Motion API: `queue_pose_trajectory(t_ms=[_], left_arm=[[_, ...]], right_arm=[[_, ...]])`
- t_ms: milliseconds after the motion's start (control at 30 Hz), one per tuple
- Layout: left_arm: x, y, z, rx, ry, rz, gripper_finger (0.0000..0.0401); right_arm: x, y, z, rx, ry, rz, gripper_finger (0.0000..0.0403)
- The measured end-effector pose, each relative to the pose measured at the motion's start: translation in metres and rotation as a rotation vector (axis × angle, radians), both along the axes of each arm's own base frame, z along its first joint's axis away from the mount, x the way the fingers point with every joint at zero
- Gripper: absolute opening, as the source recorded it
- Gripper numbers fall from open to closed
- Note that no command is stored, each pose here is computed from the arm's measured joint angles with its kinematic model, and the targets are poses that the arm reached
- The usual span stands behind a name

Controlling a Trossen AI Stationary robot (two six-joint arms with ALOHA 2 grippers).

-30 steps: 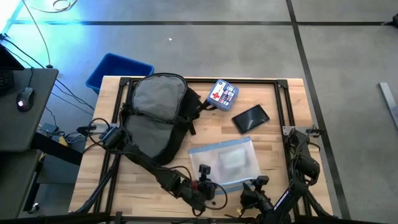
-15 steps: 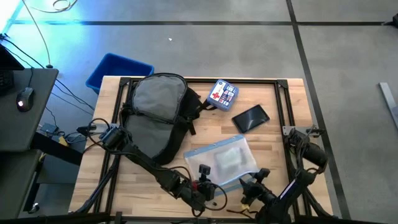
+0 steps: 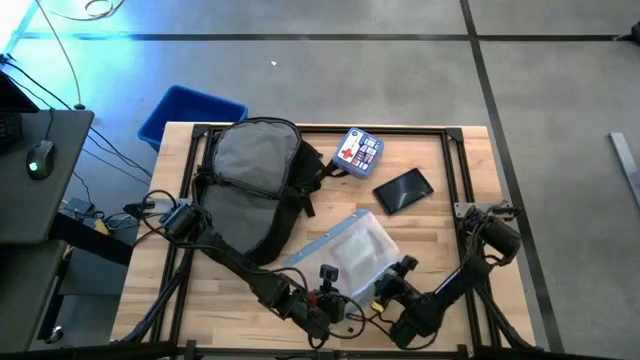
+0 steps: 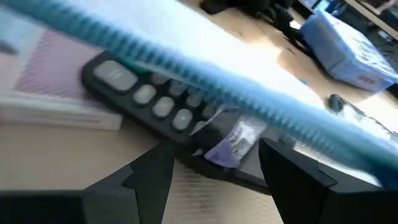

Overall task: Unpack backpack
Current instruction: Remove the purple chocolate bar from the white zip bag

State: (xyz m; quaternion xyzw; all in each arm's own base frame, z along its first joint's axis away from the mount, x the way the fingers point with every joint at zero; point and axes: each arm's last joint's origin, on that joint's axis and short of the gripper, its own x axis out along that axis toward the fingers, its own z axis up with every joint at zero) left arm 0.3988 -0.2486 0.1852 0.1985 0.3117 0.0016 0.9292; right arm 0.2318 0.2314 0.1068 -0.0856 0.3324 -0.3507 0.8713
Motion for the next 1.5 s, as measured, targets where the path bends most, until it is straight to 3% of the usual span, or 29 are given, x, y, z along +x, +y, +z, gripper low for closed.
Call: queue_pose_trajectory(t_ms=[300, 533, 667, 733, 867, 1000, 1233, 1367, 1500], left_arm=[[-0.002, -0.002, 0.0, 0.045, 0.01, -0.036, 0.0], [-0.003, -0.002, -0.002, 0.055, 0.025, -0.037, 0.0], [-0.005, -0.003, -0.002, 0.063, 0.036, -0.041, 0.0], [-0.006, -0.003, -0.003, 0.08, 0.039, -0.023, 0.0], [-0.011, 0.0, -0.005, 0.137, 0.04, 0.077, 0.0], [-0.015, 0.008, -0.008, 0.185, 0.05, 0.184, 0.0], [-0.013, 0.016, -0.009, 0.169, 0.038, 0.253, 0.0], [-0.012, 0.017, -0.009, 0.169, 0.04, 0.258, 0.0], [-0.012, 0.017, -0.009, 0.169, 0.04, 0.257, 0.0]], right_arm=[[0.02, -0.02, 0.0, -0.032, 0.009, -0.056, 0.0202], [0.045, -0.041, -0.002, -0.056, 0.099, -0.046, 0.0117], [0.053, -0.05, -0.003, -0.053, 0.11, -0.063, 0.0041], [0.054, -0.051, -0.003, -0.05, 0.117, -0.065, 0.0013], [0.044, -0.037, -0.002, -0.001, 0.153, -0.023, 0.0004], [0.023, -0.011, 0.017, 0.066, 0.158, 0.084, 0.0002], [-0.018, 0.017, 0.077, 0.161, -0.026, 0.238, 0.0001], [-0.038, 0.023, 0.102, 0.075, -0.24, 0.281, 0.0], [-0.046, 0.009, 0.121, 0.026, -0.439, 0.215, 0.0]])
